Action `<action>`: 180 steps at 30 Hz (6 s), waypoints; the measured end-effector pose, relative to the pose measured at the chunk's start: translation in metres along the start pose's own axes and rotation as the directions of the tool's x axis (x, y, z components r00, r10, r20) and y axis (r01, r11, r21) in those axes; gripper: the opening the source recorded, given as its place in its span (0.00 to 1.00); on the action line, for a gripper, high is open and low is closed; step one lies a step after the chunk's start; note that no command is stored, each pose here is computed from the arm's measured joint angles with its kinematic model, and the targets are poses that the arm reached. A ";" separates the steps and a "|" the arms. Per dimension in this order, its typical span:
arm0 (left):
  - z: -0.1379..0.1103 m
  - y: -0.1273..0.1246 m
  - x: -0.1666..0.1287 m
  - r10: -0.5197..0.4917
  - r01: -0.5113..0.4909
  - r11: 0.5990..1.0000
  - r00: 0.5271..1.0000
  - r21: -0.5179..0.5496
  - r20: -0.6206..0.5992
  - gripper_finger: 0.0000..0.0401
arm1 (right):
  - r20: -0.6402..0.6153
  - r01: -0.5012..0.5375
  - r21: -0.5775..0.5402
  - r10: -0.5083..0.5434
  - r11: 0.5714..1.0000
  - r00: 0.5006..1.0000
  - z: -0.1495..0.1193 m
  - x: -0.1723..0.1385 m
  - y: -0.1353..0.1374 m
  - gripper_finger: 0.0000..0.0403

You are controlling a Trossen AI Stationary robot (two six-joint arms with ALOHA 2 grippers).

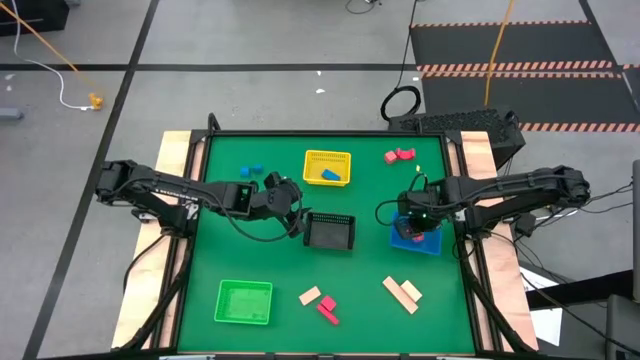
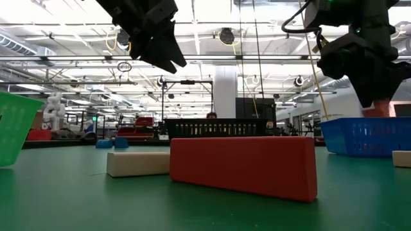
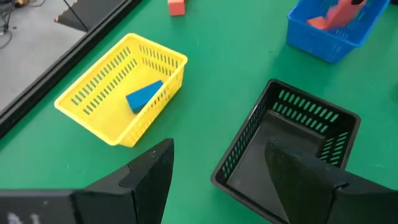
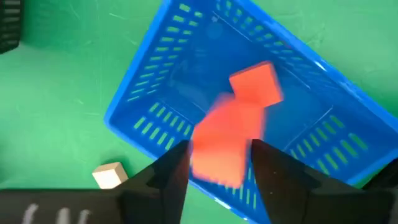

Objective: Sort & place blocks by color
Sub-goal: Put the bottom orange block into the blue bin, then put the right brown block into the green bin

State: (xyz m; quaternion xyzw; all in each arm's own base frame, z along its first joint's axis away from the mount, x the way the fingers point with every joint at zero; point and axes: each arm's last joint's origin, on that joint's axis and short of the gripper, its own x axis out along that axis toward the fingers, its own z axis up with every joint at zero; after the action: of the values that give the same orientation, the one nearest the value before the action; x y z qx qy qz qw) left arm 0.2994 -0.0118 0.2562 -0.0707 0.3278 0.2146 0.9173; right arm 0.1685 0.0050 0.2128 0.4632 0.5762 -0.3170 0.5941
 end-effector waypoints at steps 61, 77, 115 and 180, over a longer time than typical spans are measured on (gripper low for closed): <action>-0.004 -0.002 0.000 -0.081 0.073 0.989 0.995 -0.130 -0.060 0.63 | -0.121 -0.250 0.002 0.248 0.968 0.961 -0.113 0.028 0.044 0.44; -0.004 -0.002 0.000 -0.081 0.070 0.983 0.995 -0.169 -0.060 0.63 | -0.129 -0.382 -0.051 0.374 0.923 0.919 -0.117 0.060 0.045 0.39; 0.000 -0.003 0.000 -0.092 0.088 0.986 0.995 -0.140 -0.026 0.63 | -0.100 -0.467 -0.201 0.457 0.861 0.884 -0.111 0.055 0.053 0.37; 0.000 -0.001 0.000 -0.043 0.041 0.989 0.999 -0.145 -0.010 0.63 | -0.172 -0.227 -0.117 0.205 0.967 0.963 -0.104 0.069 0.036 0.28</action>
State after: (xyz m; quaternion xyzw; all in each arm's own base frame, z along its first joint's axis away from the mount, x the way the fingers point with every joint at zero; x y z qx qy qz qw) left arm 0.3000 -0.0127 0.2562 -0.1455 0.3159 0.2178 0.9119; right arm 0.1699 0.1243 0.1617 0.5057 0.5877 -0.1723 0.6076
